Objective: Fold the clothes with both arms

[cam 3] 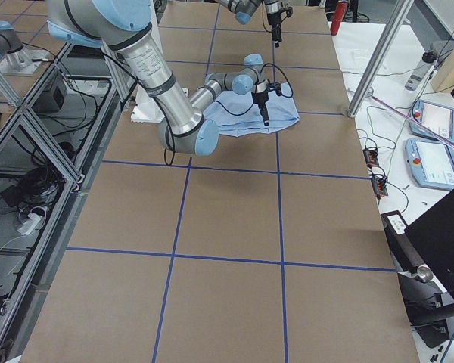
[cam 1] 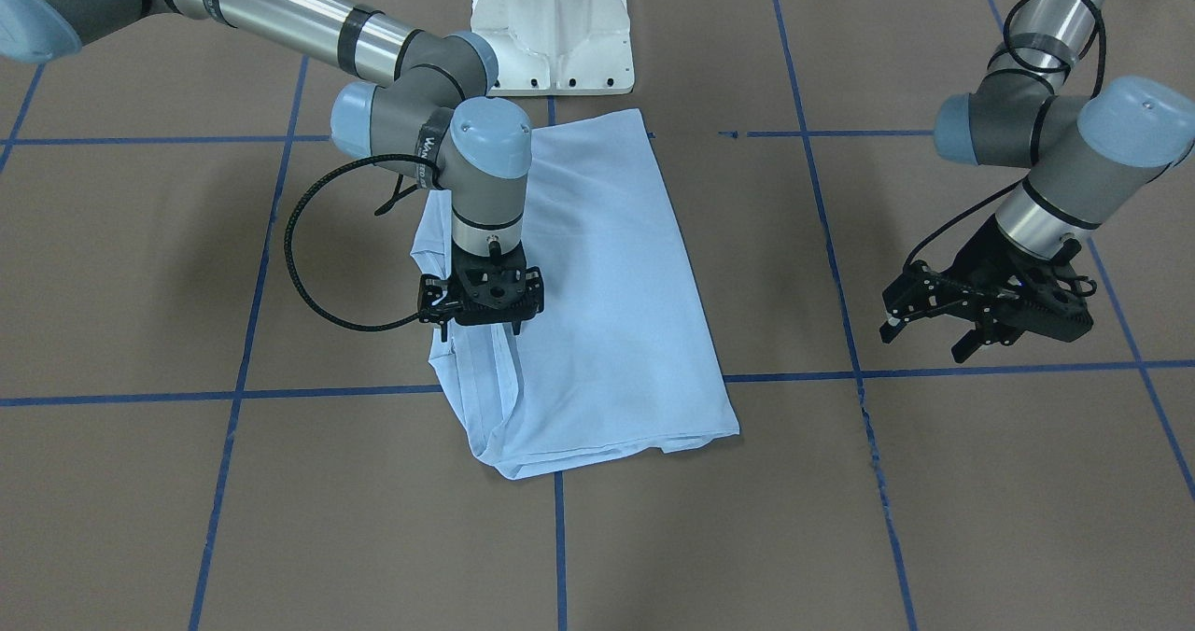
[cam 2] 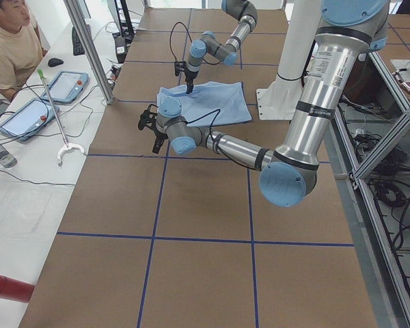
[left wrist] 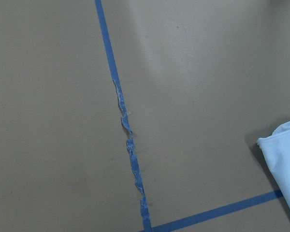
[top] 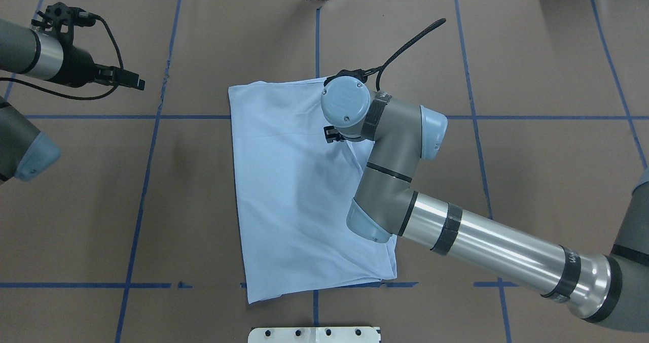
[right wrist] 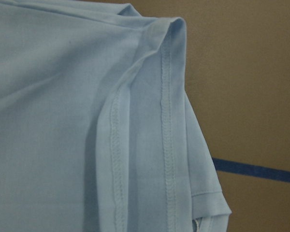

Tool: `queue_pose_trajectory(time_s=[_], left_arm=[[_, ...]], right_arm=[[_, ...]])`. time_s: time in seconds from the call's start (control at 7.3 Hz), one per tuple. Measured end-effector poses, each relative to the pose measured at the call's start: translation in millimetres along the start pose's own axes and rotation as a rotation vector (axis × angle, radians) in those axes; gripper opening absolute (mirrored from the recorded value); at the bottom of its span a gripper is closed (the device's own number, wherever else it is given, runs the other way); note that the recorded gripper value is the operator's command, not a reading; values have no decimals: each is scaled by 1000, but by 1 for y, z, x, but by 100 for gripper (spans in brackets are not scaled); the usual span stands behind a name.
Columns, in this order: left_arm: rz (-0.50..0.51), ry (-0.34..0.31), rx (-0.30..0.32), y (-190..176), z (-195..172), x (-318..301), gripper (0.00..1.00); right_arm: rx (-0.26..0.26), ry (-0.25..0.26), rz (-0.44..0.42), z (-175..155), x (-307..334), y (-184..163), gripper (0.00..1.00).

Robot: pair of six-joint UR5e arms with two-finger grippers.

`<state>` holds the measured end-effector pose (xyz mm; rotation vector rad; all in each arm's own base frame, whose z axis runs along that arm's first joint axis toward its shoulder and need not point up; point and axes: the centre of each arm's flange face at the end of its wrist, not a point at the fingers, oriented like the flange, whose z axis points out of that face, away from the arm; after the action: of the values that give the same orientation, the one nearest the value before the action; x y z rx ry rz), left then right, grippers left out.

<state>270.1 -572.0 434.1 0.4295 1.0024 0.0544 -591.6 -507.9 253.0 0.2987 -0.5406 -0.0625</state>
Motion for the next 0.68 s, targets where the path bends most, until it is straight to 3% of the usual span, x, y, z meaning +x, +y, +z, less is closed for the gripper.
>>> queue_pose_trajectory(time_s=[0.68], left_arm=[[0, 2, 2, -1, -1, 1, 100]], right_arm=[[-36, 88, -59, 19, 61, -15, 100]])
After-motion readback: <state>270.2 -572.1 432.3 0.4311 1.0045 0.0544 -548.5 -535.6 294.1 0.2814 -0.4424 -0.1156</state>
